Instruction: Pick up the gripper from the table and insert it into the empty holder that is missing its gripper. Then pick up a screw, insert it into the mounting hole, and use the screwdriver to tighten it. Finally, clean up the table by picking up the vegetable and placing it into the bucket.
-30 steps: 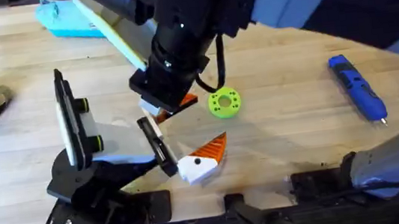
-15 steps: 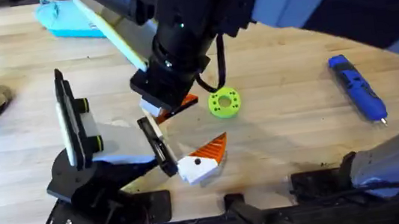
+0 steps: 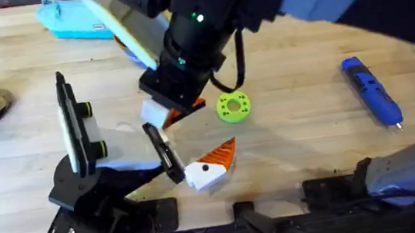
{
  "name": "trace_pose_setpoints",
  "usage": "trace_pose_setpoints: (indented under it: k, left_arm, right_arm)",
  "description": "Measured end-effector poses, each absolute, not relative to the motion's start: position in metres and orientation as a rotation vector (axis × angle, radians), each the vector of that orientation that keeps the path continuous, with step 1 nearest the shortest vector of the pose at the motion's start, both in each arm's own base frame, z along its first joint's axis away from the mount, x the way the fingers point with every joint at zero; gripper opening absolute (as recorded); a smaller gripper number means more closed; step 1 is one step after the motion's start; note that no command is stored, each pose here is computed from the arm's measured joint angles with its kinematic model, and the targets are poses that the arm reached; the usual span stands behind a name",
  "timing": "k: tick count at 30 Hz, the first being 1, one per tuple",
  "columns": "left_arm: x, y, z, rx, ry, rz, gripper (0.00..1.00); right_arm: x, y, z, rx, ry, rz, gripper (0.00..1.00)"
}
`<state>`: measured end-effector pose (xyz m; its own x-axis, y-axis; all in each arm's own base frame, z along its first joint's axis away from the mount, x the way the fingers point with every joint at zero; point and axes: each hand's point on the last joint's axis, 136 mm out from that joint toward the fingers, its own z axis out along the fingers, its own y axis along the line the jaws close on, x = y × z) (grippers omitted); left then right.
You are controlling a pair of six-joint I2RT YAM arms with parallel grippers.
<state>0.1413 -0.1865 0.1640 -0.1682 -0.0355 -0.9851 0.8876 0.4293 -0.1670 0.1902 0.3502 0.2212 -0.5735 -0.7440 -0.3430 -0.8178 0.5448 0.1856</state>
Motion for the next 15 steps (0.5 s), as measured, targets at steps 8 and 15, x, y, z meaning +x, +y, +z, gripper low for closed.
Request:
trace_pose_setpoints:
  k: [8, 15]
  left_arm:
    - [0.141, -0.186, 0.164, 0.787, 1.514, -0.988, 0.986]
    - [0.141, -0.186, 0.164, 0.787, 1.513, -0.988, 0.986]
  right_arm:
    - [0.2, 0.334, 0.245, -1.243, 2.521, 0.502, 0.995]
    - [0.217, 0.315, 0.254, -1.153, 2.538, 0.491, 0.995]
